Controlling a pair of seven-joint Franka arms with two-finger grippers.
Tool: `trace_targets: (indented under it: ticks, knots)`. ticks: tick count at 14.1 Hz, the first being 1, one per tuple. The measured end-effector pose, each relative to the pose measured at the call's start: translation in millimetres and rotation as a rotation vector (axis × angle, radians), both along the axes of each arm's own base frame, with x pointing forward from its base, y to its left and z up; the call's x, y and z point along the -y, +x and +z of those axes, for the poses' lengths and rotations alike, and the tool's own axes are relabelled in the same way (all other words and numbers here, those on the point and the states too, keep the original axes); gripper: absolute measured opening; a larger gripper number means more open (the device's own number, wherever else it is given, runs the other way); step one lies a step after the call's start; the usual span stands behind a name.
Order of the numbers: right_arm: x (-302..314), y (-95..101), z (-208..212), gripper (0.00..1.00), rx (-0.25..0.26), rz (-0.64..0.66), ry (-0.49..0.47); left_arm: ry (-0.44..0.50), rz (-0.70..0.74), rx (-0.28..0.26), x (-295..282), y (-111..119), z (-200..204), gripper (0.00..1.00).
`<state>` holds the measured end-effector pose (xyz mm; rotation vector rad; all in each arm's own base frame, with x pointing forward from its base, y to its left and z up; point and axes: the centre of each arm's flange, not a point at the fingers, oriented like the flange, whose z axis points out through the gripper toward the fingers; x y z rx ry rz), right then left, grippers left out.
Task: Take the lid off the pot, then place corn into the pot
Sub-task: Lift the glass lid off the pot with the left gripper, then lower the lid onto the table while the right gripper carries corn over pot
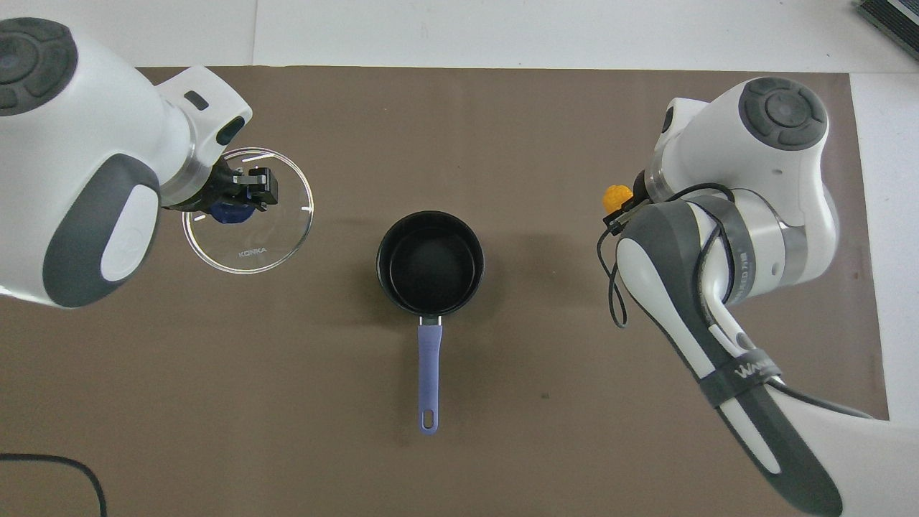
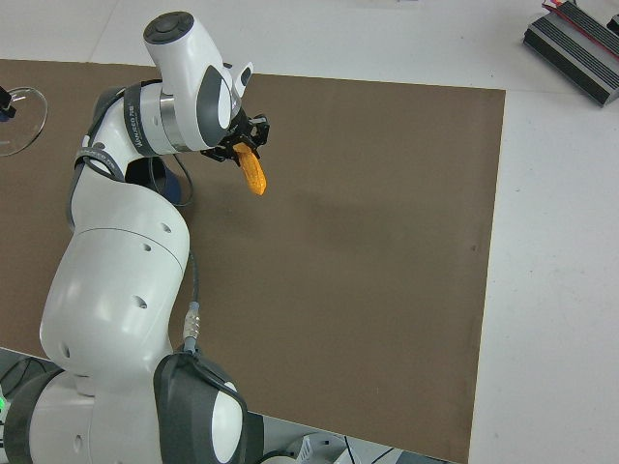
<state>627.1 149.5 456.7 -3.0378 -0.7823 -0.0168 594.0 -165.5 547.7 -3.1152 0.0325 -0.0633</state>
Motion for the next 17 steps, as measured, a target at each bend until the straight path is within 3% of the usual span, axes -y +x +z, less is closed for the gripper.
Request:
trace_targets:
  ticks: [4,10,13,17]
  knots:
    - [-67,-11.4,23,0.37,0.017,-0.131,0.013,-0.039,-0.059,-0.01,-67,-18,18,0.66]
    - [-141,-17.7,38,0.37,0.045,-0.284,0.066,-0.039,-0.159,-0.095,-134,-42,-3,0.66]
    - [-197,-24.9,26,0.37,0.051,-0.338,0.106,-0.046,-0.179,-0.114,-169,-55,-12,0.66]
    - [-204,-15.4,12,0.37,0.059,-0.352,0.118,-0.048,-0.186,-0.103,-187,-70,-35,0.66]
